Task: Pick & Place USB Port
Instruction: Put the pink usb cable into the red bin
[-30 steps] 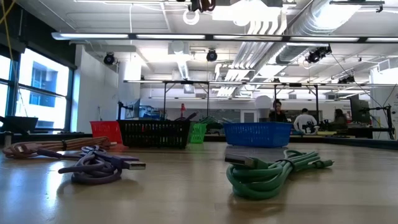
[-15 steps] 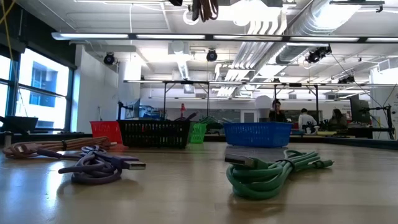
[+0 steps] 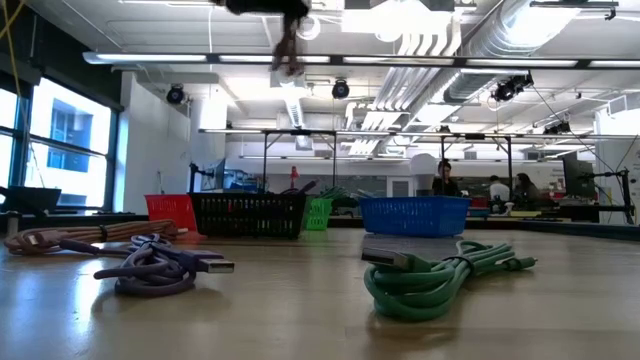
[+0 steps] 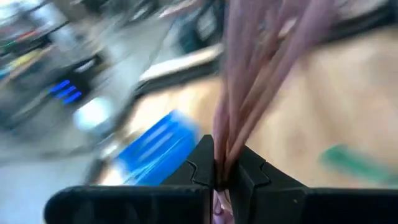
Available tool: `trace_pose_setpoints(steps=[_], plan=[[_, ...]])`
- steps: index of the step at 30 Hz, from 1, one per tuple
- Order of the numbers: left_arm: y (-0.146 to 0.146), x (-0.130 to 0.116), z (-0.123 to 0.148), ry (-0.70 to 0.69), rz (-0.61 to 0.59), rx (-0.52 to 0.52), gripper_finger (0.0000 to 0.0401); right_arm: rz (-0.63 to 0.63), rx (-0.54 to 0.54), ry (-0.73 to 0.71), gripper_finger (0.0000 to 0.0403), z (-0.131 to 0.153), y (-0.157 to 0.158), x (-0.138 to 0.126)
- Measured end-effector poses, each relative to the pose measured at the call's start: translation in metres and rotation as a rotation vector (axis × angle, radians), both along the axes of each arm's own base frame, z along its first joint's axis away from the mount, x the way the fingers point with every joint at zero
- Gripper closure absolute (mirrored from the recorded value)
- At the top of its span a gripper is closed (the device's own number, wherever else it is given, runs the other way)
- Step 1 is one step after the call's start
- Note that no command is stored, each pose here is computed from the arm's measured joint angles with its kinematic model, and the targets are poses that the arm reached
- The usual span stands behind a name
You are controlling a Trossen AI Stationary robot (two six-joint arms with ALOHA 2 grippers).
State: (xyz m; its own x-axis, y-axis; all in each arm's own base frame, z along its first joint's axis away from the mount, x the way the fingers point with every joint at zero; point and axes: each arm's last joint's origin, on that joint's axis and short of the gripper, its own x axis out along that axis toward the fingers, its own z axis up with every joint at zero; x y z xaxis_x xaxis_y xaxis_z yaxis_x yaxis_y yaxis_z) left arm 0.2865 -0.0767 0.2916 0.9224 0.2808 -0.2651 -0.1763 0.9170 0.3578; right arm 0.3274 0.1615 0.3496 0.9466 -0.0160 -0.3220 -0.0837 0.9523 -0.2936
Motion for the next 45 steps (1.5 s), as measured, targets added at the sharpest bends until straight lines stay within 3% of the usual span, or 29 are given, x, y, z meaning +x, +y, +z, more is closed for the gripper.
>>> trace_pose_setpoints(steps=[4, 9, 14, 19, 23, 30, 37, 45], plan=[[0.011, -0.022, 0.020, 0.081, 0.126, 0.059, 0.0388, -0.025, -0.019, -0.020, 0.0180, 0.003, 0.007, -0.005], [0.034, -0.058, 0.055, 0.115, 0.314, 0.036, 0.0388, -0.063, -0.054, -0.021, 0.0185, 0.002, 0.008, -0.006], [0.076, -0.091, 0.074, 0.113, 0.542, -0.063, 0.0389, -0.068, -0.061, -0.019, 0.0196, 0.001, 0.009, -0.007], [0.128, -0.109, 0.069, 0.171, 0.740, -0.204, 0.0389, -0.064, -0.057, -0.018, 0.0207, 0.001, 0.009, -0.007], [0.167, -0.110, 0.053, 0.182, 0.779, -0.357, 0.0389, -0.070, -0.037, -0.017, 0.0214, 0.001, 0.009, -0.007], [0.220, -0.109, -0.007, 0.290, 0.827, -0.576, 0.0389, -0.075, -0.024, 0.010, 0.0224, -0.002, 0.008, -0.008], [0.239, -0.111, -0.062, 0.352, 0.826, -0.693, 0.0389, -0.082, -0.027, 0.054, 0.0226, -0.006, 0.007, -0.010], [0.243, -0.107, -0.088, 0.350, 0.789, -0.729, 0.0389, -0.072, -0.003, 0.086, 0.0231, -0.012, 0.006, -0.010]])
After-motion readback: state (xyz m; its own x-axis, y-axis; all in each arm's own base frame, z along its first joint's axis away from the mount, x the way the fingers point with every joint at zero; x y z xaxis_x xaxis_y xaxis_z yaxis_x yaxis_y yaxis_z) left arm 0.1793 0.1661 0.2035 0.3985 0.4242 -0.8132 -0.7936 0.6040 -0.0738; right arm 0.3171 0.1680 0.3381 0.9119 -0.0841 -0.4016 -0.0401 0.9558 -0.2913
